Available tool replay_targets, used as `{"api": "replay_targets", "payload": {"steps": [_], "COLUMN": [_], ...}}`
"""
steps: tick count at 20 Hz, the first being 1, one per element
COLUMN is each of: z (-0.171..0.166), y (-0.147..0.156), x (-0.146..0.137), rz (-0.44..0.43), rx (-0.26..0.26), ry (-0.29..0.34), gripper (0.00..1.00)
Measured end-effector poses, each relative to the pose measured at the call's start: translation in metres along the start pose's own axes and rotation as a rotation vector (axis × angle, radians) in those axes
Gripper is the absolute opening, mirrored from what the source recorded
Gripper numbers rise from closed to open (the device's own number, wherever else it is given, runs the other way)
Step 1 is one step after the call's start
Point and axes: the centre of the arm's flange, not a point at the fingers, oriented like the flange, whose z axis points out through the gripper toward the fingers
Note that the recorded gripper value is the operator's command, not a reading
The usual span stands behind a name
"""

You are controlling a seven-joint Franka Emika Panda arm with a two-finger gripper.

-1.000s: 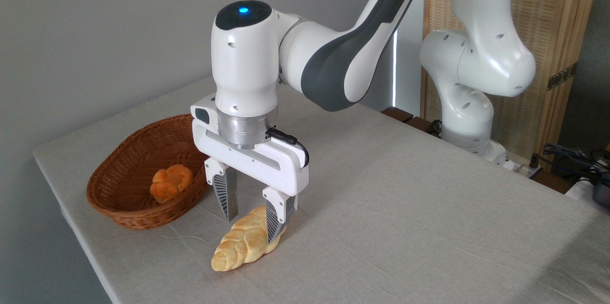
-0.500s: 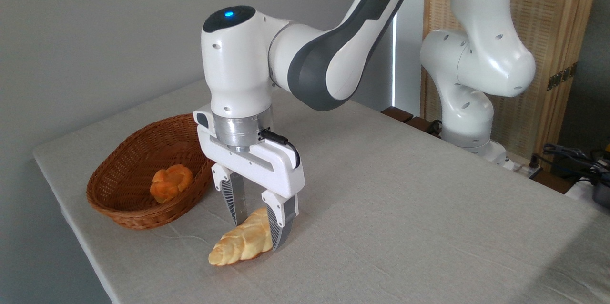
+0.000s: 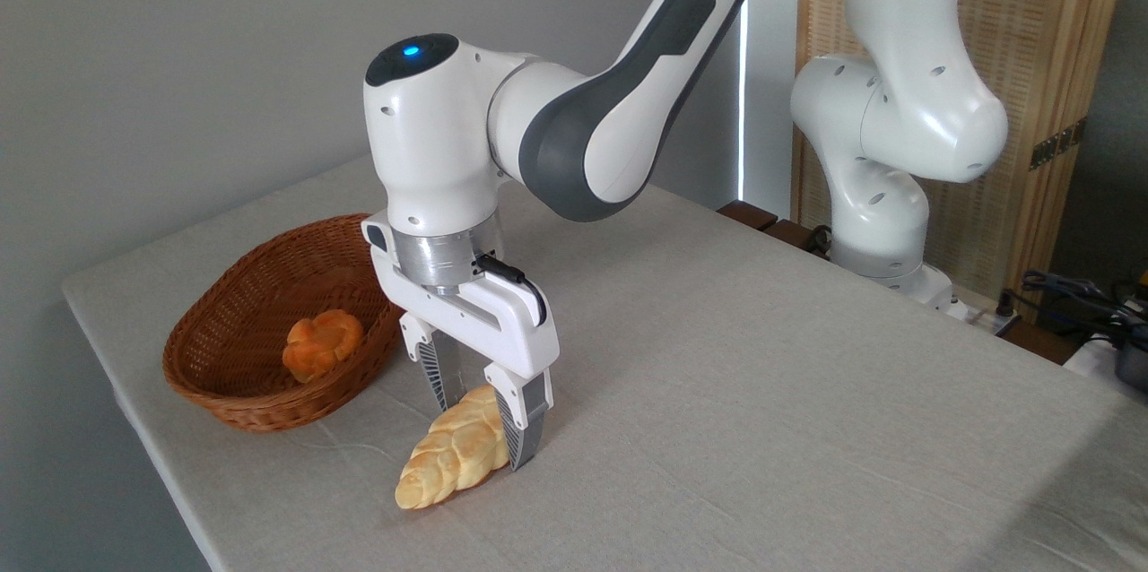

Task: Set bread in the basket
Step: 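Close the gripper on the braided bread and lift it, then carry the braided bread over the wicker basket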

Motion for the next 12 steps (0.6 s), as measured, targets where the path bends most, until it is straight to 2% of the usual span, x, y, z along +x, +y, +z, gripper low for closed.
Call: {"api": "replay_targets", "payload": {"steps": [12], "z": [-0.012], "y": [-0.001], "x": [-0.001], "rz": [-0.003], "rx": [0.012], "ry": [0.016], "gripper": [0.2]}}
